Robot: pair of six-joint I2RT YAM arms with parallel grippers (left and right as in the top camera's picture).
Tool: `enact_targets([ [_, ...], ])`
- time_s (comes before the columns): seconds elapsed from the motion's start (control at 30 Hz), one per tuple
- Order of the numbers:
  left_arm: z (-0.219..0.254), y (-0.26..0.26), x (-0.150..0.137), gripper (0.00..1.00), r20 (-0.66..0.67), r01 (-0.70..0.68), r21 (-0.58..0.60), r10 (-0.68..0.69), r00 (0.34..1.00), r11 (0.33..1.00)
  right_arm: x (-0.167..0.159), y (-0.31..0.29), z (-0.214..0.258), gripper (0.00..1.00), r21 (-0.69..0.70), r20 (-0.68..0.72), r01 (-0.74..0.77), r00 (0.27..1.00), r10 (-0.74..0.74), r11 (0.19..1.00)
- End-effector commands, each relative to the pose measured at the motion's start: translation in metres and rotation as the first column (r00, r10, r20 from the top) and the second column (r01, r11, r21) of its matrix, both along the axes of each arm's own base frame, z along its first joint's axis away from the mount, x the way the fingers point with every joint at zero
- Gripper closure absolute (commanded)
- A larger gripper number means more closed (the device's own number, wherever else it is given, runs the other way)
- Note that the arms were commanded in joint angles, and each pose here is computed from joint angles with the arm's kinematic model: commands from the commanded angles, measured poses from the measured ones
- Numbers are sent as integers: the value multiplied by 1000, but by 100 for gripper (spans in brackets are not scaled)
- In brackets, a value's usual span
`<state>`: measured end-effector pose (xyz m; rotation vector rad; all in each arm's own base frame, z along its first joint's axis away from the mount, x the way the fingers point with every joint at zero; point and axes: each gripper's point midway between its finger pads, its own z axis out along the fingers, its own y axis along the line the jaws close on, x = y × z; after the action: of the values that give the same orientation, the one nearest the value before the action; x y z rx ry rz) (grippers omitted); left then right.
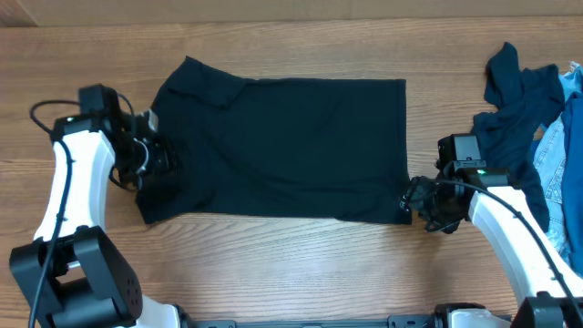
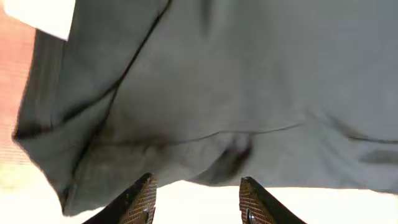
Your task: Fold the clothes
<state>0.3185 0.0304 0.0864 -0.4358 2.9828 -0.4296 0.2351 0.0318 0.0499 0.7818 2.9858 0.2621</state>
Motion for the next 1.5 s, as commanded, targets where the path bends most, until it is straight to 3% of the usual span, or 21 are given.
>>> enact_targets([
  [0.0,-27,15,-31,54,-113,-106,44,110,987,993,-3,-2,-13,24,-8,-81,23,996,-24,1000],
  [0.13,-57,27,-51,53,-142,-107,96,120,983,990,9,4,-35,48,26,-61,-12,998,14,1000],
  [0.2,-57,27,-50,53,-136,-108,97,121,983,989,10,4,-35,50,25,-53,-31,998,33,999],
  [0.27,-57,29,-50,53,-136,-97,110,111,984,989,9,4,-35,60,24,-56,-34,998,35,999],
  [0.37,-58,34,-54,54,-151,-94,138,115,982,986,6,-2,-36,82,-7,-70,-29,997,29,1000],
  [0.57,-59,41,-63,54,-185,-86,185,121,975,979,1,-24,-38,96,-136,-93,35,995,-48,990],
  [0.7,-59,47,-69,54,-209,-79,220,126,970,972,2,-34,-38,96,-196,-86,60,993,-78,979],
  [0.83,-57,28,-57,59,-163,-94,104,110,980,990,9,-6,-34,96,-31,-58,-61,997,59,998],
  [0.9,-53,17,-44,69,-102,-44,34,47,994,998,19,0,-22,96,-1,-14,-58,998,58,998],
  [0.97,-42,8,-38,85,-60,10,-18,-11,998,1000,27,1,-5,96,-1,32,-59,998,59,998],
  [1.03,-30,3,-33,91,-11,36,-45,-37,999,998,32,2,12,96,0,84,-76,994,75,997],
  [1.23,-18,5,-27,89,57,47,-18,-46,997,999,21,16,0,96,79,67,-144,988,139,986],
  [1.47,-58,1,-35,87,88,65,0,-65,994,998,18,27,-35,96,149,16,-172,985,172,974],
])
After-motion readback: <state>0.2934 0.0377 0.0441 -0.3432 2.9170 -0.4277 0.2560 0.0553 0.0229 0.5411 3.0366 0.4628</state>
